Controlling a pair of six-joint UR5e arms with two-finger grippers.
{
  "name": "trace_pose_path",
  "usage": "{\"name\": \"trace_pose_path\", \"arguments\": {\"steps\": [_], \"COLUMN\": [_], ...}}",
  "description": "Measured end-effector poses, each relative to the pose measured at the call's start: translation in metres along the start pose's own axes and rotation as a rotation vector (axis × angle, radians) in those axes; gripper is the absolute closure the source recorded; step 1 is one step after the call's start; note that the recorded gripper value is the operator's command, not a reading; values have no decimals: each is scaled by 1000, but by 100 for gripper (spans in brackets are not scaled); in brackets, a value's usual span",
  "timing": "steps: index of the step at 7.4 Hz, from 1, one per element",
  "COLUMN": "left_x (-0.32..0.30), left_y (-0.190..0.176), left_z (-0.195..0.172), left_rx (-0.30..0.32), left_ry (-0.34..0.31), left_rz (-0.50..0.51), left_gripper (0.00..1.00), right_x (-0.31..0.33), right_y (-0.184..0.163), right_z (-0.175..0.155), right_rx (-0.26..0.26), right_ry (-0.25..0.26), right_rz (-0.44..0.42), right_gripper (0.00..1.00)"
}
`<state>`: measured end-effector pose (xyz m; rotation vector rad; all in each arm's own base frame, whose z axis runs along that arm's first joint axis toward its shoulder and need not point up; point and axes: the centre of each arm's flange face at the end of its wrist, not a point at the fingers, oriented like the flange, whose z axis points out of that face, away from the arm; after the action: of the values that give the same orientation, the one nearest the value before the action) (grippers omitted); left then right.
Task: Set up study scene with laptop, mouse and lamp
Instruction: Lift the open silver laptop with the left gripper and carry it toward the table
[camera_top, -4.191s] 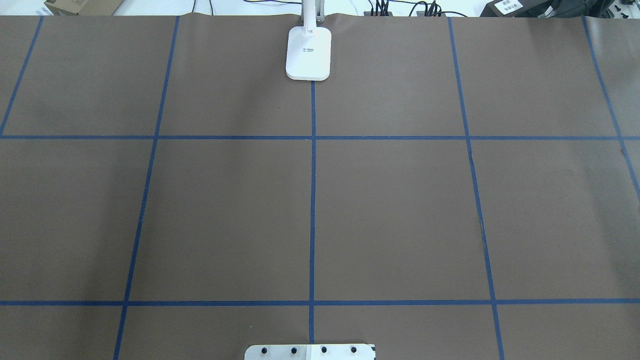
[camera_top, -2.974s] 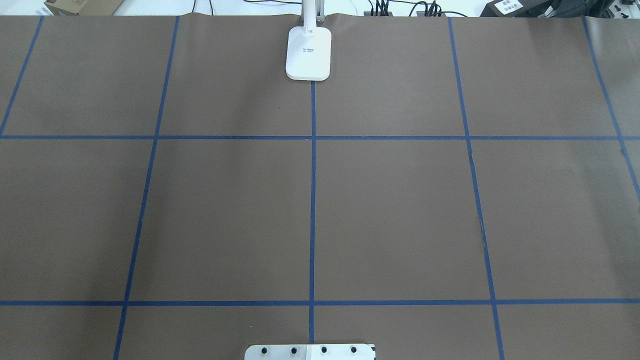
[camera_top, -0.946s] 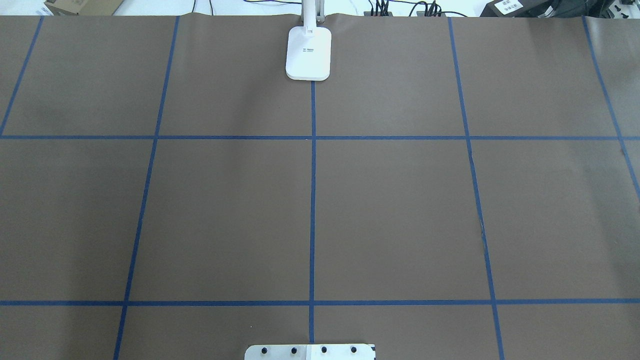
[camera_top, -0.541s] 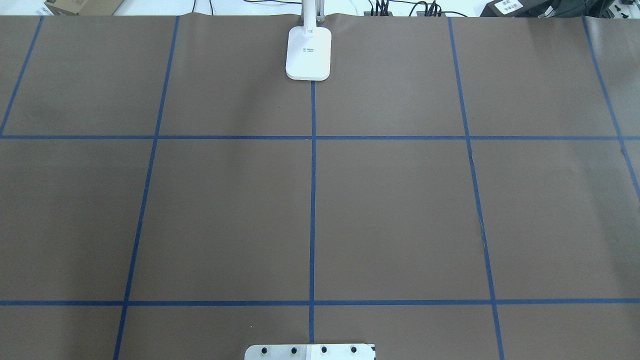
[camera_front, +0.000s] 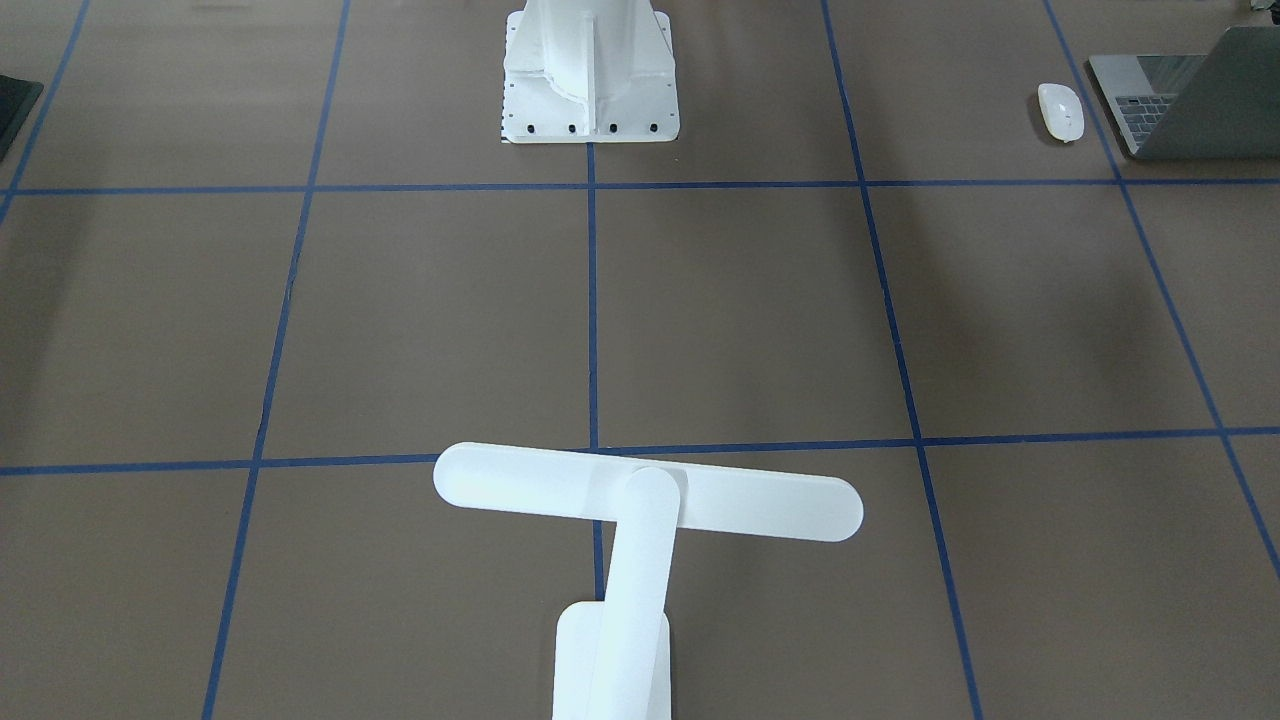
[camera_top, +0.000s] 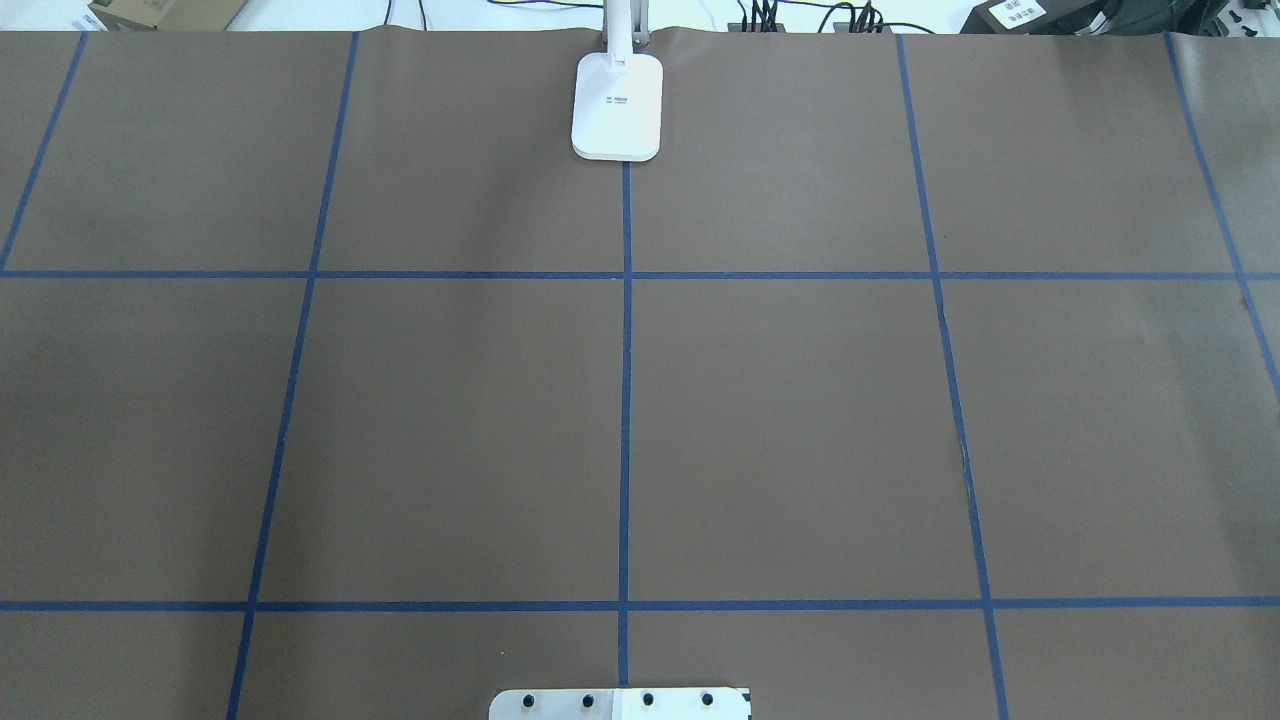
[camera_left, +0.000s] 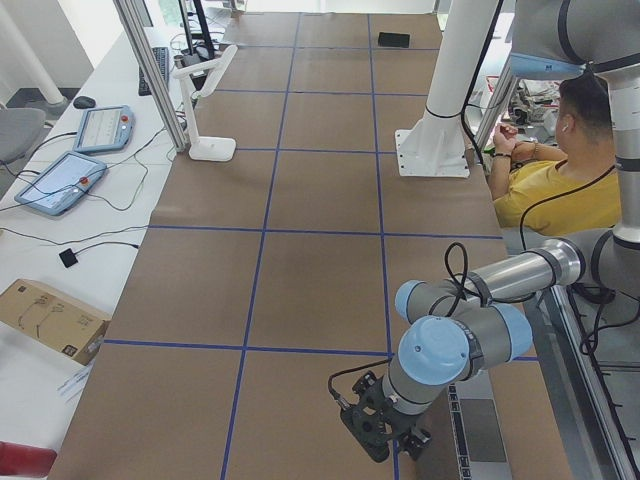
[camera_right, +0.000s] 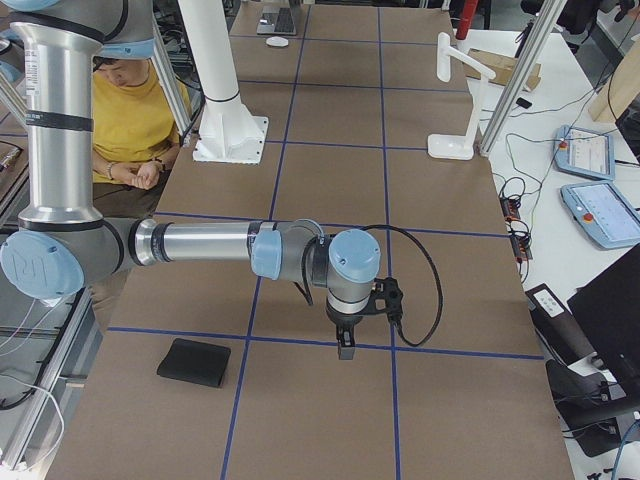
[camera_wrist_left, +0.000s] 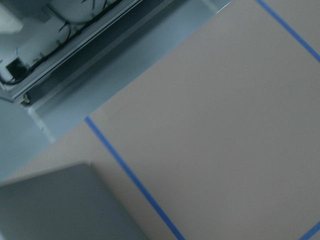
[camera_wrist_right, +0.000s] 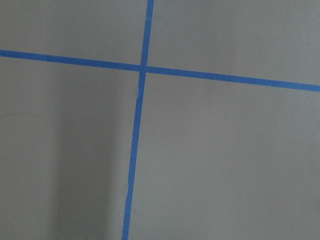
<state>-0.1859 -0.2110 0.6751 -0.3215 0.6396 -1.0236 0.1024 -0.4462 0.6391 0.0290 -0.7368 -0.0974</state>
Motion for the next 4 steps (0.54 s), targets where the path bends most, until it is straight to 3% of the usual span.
{"name": "trace_pose_path", "arguments": {"steps": [2,4], "left_x": [-39,-83], "left_y": [23,33], "left_z": [-6,8], "left_rx": [-50,-84], "left_ry": [23,87], "left_rz": [-177,-346], "left_gripper": [7,8], "right_x": [-1,-2], "right_y": [-1,-1], "right_z": [-1,-1], "right_rx": [2,3], "right_ry": [-3,-4], "right_rz": [-1,-3], "right_gripper": [0,0]}}
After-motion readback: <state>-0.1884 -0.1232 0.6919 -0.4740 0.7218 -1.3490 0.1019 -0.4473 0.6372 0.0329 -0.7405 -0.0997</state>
